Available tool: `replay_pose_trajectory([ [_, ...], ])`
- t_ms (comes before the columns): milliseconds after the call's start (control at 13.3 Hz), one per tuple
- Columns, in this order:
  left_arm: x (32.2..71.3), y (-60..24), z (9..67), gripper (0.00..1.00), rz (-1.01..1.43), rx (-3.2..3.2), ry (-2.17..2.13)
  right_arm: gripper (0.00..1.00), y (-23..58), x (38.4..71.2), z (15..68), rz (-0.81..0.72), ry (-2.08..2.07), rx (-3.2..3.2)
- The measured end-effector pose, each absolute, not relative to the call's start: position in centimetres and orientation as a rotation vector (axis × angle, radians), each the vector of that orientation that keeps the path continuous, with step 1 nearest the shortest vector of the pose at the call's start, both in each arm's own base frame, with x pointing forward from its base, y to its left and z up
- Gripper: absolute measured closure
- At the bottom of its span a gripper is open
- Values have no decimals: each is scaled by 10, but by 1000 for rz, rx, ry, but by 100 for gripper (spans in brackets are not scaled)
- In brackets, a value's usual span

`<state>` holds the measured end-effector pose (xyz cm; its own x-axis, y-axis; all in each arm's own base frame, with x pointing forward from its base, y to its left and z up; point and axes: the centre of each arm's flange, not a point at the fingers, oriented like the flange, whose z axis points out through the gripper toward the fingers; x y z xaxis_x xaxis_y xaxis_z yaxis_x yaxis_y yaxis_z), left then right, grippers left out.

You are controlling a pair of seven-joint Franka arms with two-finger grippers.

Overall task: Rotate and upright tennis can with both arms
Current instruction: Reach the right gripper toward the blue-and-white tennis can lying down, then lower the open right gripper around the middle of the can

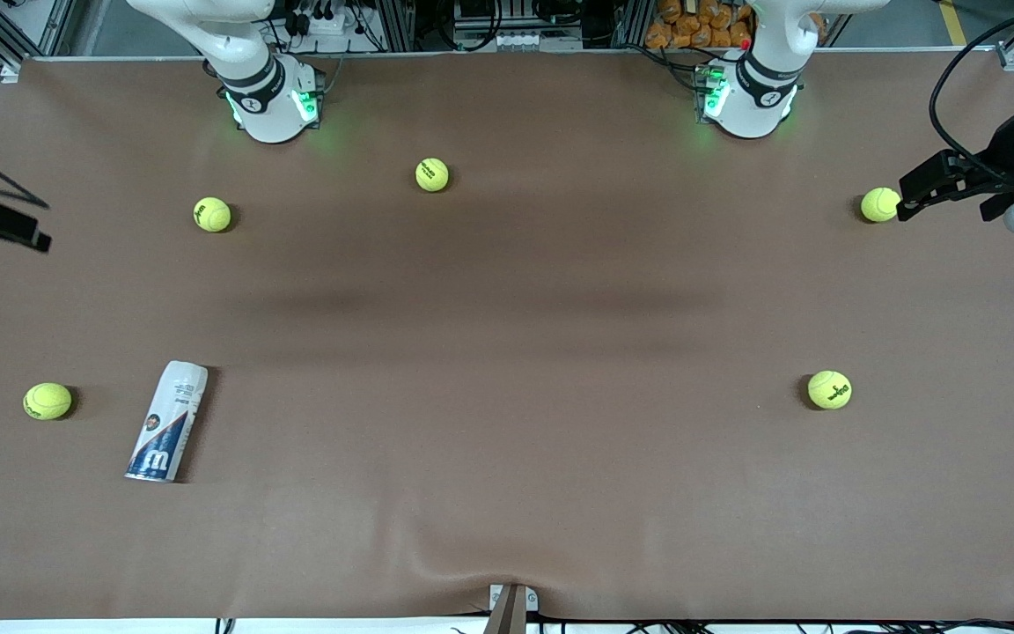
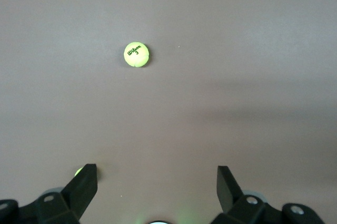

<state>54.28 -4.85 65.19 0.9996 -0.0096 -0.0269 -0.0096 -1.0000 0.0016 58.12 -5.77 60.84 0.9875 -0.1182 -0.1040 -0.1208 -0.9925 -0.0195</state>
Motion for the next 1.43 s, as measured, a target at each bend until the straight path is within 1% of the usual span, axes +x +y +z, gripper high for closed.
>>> replay_pose_trajectory([
  [150, 543, -48, 651, 0, -45, 3140, -15, 0, -56, 602, 572, 196, 173, -3104],
  [375, 543, -48, 650, 0, -49, 3140, -15, 0, -54, 639, 501, 228, 164, -3102],
  [601, 544, -48, 649, 0, -51, 3140, -15, 0, -61, 678, 416, 169, 176, -3109],
  [751, 544, -48, 649, 0, -53, 3140, -14, 0, -68, 696, 357, 144, 192, -3112],
  [901, 544, -48, 648, 0, -55, 3140, -14, 0, -74, 706, 312, 121, 204, -3116],
  [1051, 544, -48, 647, 0, -57, 3140, -14, 0, -76, 711, 285, 99, 207, -3118],
  [1426, 544, -49, 646, 0, -60, 3140, -15, 0, -77, 711, 252, 132, 210, -3118],
])
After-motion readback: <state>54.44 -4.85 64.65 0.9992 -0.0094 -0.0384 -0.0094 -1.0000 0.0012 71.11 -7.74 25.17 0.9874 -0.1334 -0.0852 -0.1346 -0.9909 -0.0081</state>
